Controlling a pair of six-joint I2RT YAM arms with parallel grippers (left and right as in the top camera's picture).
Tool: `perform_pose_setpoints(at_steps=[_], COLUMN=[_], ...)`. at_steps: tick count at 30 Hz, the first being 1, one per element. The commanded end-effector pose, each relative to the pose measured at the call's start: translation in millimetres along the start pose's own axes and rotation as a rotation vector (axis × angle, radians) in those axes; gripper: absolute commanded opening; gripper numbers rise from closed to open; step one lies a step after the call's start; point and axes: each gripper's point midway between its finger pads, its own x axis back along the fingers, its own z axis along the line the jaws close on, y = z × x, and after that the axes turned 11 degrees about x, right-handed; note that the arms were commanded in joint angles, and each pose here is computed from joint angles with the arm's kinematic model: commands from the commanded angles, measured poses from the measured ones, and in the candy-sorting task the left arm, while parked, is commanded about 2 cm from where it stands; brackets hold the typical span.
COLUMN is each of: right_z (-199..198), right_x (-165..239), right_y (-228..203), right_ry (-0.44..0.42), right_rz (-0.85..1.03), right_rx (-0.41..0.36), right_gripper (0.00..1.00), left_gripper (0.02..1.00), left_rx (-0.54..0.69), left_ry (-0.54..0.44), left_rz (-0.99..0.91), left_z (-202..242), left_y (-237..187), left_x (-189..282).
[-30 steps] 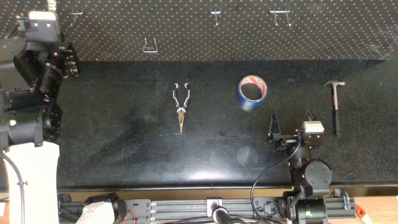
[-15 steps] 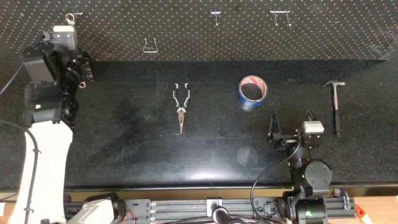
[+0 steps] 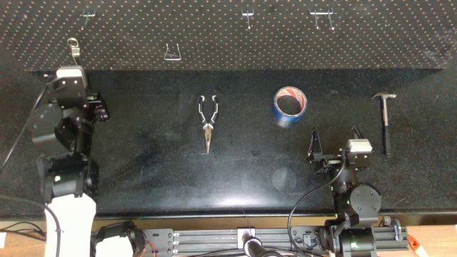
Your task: Place Tools Onto Pegboard
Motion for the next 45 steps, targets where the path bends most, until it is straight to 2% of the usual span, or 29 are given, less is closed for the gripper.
perform_pose_setpoints(at_steps=[1, 7, 13, 20, 41, 42, 43, 45], right_z=[3.3, 3.3, 3.3, 3.3, 3.3, 3.3, 3.3, 3.3], right_x=[0.2, 0.2, 0.2, 0.2, 0.2, 0.2, 0.2, 0.2], right_y=[-0.2, -0.2, -0.2, -0.2, -0.2, -0.2, -0.2, -0.2], right_ry=[0.017, 0.017, 0.017, 0.017, 0.017, 0.017, 0.017, 0.017], right_rz=[-0.003, -0.003, -0.003, -0.003, -0.003, -0.003, -0.003, -0.003], right_rx=[0.014, 0.014, 0.014, 0.014, 0.014, 0.014, 0.014, 0.014], right_gripper=[0.963, 0.963, 0.963, 0.963, 0.963, 0.963, 0.963, 0.963], left_gripper=[0.029, 0.027, 0.027, 0.029, 0.027, 0.237, 0.297, 0.728], left_rx=[0.019, 0.035, 0.029, 0.02, 0.039, 0.039, 0.039, 0.038], left_ry=[0.014, 0.058, -0.003, -0.029, -0.021, -0.022, -0.022, -0.013], left_rz=[0.049, 0.064, 0.021, 0.01, 0.162, 0.159, 0.158, 0.158], left_z=[5.6, 25.2, 12.7, 2.9, 8.9, 9.1, 9.1, 10.5], left_y=[-16.1, -13.4, 3.3, 19.9, -31.6, -32.2, -32.1, -31.8], left_x=[-21.5, -41.4, -34.0, -45.5, -77.1, -79.7, -79.7, -79.4])
